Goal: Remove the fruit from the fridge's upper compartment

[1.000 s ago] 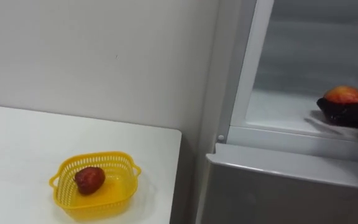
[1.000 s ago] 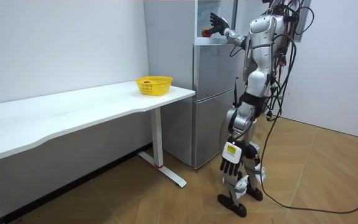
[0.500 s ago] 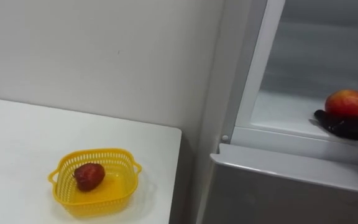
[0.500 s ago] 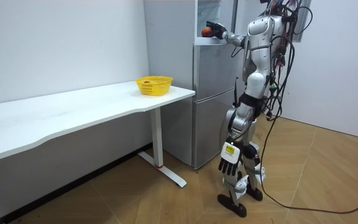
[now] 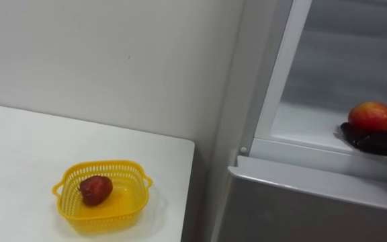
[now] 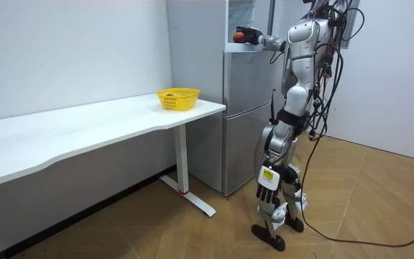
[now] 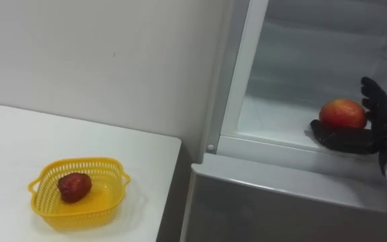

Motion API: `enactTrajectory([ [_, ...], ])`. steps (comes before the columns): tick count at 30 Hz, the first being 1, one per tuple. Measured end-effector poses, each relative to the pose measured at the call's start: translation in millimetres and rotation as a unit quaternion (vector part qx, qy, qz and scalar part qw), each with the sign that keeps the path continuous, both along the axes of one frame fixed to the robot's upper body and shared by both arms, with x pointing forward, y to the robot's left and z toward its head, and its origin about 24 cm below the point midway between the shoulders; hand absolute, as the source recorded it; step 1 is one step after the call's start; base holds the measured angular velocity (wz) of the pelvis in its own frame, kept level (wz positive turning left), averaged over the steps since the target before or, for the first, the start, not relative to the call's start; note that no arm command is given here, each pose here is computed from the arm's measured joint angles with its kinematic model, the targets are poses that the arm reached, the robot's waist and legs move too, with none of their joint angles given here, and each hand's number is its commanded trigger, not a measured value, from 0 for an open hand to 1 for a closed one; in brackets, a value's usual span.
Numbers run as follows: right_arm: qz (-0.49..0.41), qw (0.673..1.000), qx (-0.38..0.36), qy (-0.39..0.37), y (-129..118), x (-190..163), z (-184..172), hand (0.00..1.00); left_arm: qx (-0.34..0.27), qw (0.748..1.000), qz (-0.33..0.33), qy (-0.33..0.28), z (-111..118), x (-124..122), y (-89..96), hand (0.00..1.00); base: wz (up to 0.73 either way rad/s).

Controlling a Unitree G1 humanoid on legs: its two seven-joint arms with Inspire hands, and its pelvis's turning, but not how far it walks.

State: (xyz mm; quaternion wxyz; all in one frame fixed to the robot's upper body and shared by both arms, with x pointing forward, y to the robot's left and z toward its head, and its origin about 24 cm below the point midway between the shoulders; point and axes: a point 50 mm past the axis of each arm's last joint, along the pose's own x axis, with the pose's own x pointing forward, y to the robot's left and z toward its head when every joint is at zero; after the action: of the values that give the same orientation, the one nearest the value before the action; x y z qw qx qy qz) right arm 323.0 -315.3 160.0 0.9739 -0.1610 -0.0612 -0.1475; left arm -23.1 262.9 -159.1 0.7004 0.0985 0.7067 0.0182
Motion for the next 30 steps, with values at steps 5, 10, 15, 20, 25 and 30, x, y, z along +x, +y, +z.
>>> enactTrajectory([
  [5,0.015,1.000,-0.003,0.004,-0.4,-0.1,1.7,1.00,-0.001,1.000,0.001,0.002,0.0,-0.5,-0.1,0.00,0.00],
  [10,0.023,1.000,-0.003,0.006,-0.8,-0.2,2.6,1.00,-0.001,1.000,0.001,0.005,0.0,-1.2,0.0,0.00,0.00],
  [15,0.027,1.000,0.005,0.004,-1.6,-0.4,3.5,1.00,0.001,1.000,0.000,0.004,0.5,-1.3,1.5,0.00,0.00],
  [20,0.026,0.999,0.021,-0.011,-0.9,1.5,9.1,1.00,0.005,1.000,-0.001,0.004,1.3,-0.8,4.0,0.00,0.00],
  [25,0.027,0.999,0.028,-0.016,-0.4,1.7,9.9,1.00,0.010,1.000,-0.002,0.002,2.2,0.4,7.1,0.00,-0.01],
  [30,0.030,0.998,0.039,-0.025,1.7,1.6,12.2,1.00,0.014,1.000,-0.004,-0.005,2.3,2.3,7.6,0.00,-0.02],
])
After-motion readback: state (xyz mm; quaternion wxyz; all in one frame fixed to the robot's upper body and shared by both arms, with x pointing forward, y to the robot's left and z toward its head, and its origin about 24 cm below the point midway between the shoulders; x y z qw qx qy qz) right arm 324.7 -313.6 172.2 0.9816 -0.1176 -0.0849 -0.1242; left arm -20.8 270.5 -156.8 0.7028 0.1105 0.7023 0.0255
